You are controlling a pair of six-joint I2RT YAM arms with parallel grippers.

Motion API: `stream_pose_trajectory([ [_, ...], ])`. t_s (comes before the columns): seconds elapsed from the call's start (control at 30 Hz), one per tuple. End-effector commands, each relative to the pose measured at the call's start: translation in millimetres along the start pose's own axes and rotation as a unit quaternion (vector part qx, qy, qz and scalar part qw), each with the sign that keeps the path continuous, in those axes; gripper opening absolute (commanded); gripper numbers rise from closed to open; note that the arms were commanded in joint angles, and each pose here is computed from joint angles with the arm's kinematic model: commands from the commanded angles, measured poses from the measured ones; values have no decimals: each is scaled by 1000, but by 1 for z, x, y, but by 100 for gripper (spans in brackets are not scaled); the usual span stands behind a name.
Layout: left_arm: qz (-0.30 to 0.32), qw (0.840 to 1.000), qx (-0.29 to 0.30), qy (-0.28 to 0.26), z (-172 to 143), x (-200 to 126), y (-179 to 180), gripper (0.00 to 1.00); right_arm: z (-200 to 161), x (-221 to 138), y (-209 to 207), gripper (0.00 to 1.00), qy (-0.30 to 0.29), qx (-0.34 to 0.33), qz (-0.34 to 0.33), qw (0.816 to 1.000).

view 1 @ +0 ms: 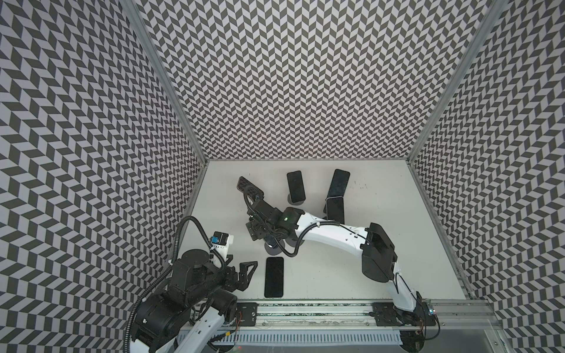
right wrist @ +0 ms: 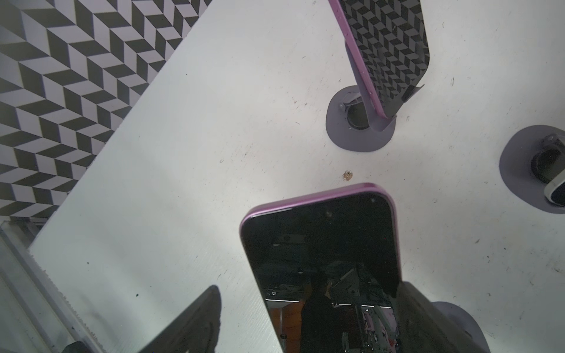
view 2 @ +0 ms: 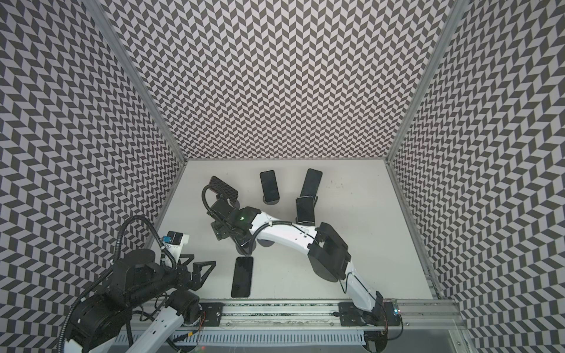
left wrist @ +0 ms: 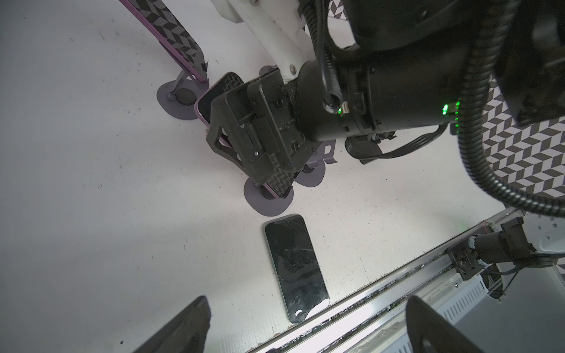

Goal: Remove the phone from the phone stand

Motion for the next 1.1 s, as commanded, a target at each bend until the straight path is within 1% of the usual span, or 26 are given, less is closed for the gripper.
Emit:
stream_pose_trajectory([
  [0.0, 8, 1000, -1, 3, -3, 0, 3, 100, 5, 1, 5, 88, -8, 2, 3, 1000],
  [0.3, 11, 1000, -2, -1, -3, 0, 4, 100, 6, -7, 1, 89, -6, -4, -10, 1000],
  [0.47, 12, 1000, -3, 0, -4, 0, 4, 100, 0, -6, 1, 90, 9, -4, -5, 1000],
  [0.7, 15, 1000, -6, -1, -4, 0, 5, 100, -4, -3, -1, 92, 14, -5, -14, 1000],
  [0.83, 17, 1000, -6, 0, -4, 0, 6, 100, -6, 2, -3, 96, 19, 7, -18, 1000],
  [1.07, 18, 1000, -7, 2, -4, 0, 6, 100, -9, 8, -2, 96, 26, 9, -11, 1000],
])
Point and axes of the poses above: each gripper's point midway between its finger pads, its own x axis out along the fingers, its own y axis along the line the jaws close on, z = x × y, the point moved 5 cm from there along -x, back along the fingers, and after that the axes turned 2 degrees about -x, right-handed, at the moved point
